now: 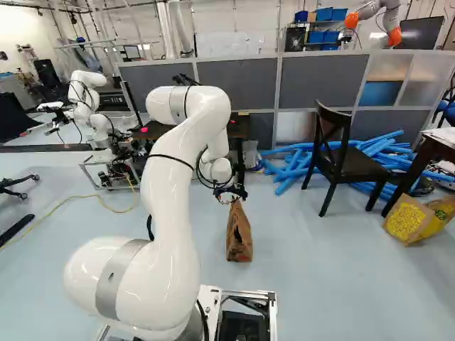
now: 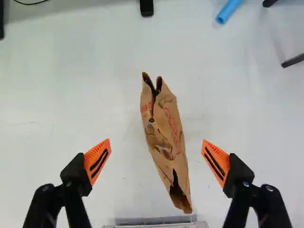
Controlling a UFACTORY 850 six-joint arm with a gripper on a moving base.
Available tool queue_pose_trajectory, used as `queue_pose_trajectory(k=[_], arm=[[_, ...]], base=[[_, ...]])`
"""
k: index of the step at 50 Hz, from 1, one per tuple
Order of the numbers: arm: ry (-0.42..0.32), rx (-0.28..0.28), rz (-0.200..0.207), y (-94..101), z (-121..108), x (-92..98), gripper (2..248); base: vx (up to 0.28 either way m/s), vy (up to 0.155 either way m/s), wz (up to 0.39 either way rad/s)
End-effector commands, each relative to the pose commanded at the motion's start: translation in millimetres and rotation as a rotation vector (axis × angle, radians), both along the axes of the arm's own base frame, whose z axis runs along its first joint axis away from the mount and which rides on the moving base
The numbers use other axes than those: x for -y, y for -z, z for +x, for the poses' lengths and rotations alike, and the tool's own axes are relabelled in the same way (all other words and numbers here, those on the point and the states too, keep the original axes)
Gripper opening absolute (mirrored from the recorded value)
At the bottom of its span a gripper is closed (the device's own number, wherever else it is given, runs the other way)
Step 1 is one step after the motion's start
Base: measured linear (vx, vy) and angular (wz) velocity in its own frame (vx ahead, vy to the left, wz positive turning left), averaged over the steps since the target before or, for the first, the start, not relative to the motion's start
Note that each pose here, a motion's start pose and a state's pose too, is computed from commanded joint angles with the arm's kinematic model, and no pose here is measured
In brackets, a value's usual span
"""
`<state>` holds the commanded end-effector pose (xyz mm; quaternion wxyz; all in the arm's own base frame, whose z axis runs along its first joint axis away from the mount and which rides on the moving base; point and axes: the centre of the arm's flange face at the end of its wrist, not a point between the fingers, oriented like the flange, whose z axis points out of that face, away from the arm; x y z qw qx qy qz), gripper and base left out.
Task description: Pick up the bag on the ground and place it on the table
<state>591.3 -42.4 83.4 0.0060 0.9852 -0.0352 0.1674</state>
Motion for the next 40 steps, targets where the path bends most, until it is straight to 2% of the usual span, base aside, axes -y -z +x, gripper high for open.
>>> queue_pose_trajectory(k=[25,40], arm=[[-0.002,-0.018,0.001,37.2,8.7,0.5,247],[-0.121,-0.033,-0.038,59.5,10.9,0.6,247]], base=[[0.0,0.0,0.0],[0.0,0.0,0.0]])
